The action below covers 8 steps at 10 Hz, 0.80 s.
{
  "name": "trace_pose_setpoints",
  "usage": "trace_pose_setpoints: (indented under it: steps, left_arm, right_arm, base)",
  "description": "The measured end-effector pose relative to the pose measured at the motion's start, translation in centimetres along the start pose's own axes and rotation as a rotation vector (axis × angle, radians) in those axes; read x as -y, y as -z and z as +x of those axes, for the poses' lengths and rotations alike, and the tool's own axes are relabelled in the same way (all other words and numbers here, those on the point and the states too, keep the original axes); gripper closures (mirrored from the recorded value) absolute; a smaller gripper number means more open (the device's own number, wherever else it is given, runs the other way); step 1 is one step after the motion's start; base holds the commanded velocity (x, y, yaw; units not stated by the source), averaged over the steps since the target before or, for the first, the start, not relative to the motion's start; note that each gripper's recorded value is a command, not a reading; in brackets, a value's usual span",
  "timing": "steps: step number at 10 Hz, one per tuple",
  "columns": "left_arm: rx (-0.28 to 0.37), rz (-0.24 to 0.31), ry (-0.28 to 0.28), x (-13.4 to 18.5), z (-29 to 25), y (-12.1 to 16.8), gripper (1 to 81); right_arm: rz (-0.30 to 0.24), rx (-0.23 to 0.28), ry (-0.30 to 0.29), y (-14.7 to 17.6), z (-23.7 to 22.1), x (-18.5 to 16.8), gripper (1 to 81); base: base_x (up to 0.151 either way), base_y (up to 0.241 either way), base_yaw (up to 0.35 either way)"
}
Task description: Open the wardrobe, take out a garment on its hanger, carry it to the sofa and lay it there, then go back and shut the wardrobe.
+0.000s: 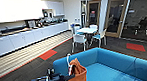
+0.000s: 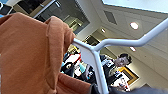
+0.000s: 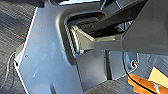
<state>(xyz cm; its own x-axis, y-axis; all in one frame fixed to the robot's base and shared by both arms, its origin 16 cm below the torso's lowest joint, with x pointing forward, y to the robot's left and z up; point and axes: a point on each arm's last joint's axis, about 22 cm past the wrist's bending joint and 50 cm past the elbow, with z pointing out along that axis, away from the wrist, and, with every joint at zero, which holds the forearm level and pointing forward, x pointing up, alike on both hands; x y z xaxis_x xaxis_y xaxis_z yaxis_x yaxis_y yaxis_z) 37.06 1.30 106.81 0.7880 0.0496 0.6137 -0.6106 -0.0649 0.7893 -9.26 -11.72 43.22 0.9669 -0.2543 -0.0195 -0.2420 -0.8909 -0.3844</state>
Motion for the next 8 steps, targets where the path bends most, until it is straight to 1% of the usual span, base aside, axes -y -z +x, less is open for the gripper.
trace_pose_setpoints:
  steps: [8]
  left_arm:
    - [0.001,-0.003,-0.001,-0.14,-0.09,-0.09,81.1]
  right_arm:
    - [0.0,0.003,-0.002,0.03,-0.43,-0.01,1.0]
  base:
    - [0.0,0.0,-0.3]
